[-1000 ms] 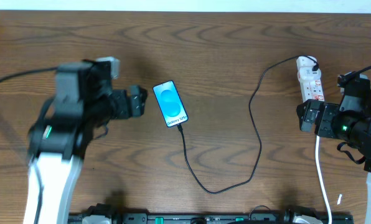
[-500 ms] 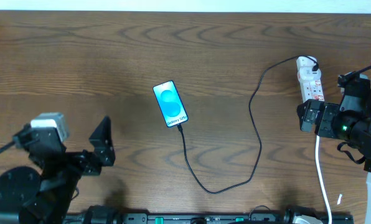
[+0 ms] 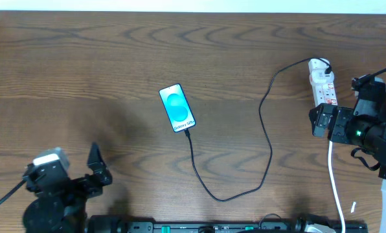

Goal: Plug charger to phone and switch on socket

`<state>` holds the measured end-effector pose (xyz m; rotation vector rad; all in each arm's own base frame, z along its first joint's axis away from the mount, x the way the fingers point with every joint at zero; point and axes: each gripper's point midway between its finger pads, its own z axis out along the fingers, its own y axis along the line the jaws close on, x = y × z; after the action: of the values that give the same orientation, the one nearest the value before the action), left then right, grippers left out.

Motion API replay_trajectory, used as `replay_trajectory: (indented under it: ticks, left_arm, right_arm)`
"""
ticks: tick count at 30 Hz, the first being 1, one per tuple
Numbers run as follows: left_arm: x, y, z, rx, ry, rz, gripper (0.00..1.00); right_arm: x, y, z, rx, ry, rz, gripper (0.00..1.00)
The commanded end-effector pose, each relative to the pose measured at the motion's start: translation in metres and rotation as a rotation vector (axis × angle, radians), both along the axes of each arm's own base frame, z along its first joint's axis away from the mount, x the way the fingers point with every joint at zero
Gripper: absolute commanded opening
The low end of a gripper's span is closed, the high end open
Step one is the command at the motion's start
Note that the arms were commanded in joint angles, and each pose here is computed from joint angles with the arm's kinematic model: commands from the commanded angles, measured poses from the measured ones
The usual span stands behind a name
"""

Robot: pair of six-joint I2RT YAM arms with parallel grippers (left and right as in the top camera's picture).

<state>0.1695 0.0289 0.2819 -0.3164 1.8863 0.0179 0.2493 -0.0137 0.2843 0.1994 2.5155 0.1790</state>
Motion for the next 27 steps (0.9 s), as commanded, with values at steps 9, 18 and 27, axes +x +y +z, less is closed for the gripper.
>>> replay_trajectory:
  ticks: [9, 18, 27]
  left_arm:
    - [0.039, -0.012, -0.071, -0.059, -0.151, -0.060, 0.98]
    - [0.059, -0.012, -0.098, -0.147, -0.229, -0.041, 0.98]
    - [0.076, -0.013, -0.088, -0.225, -0.451, -0.048, 0.98]
  right_arm:
    - [-0.001, 0.002, 0.002, -0.007, -0.006, 0.018, 0.99]
    - [-0.001, 0.002, 0.002, -0.007, -0.006, 0.018, 0.99]
    - [-0.001, 0.002, 0.002, -0.007, -0.006, 0.018, 0.99]
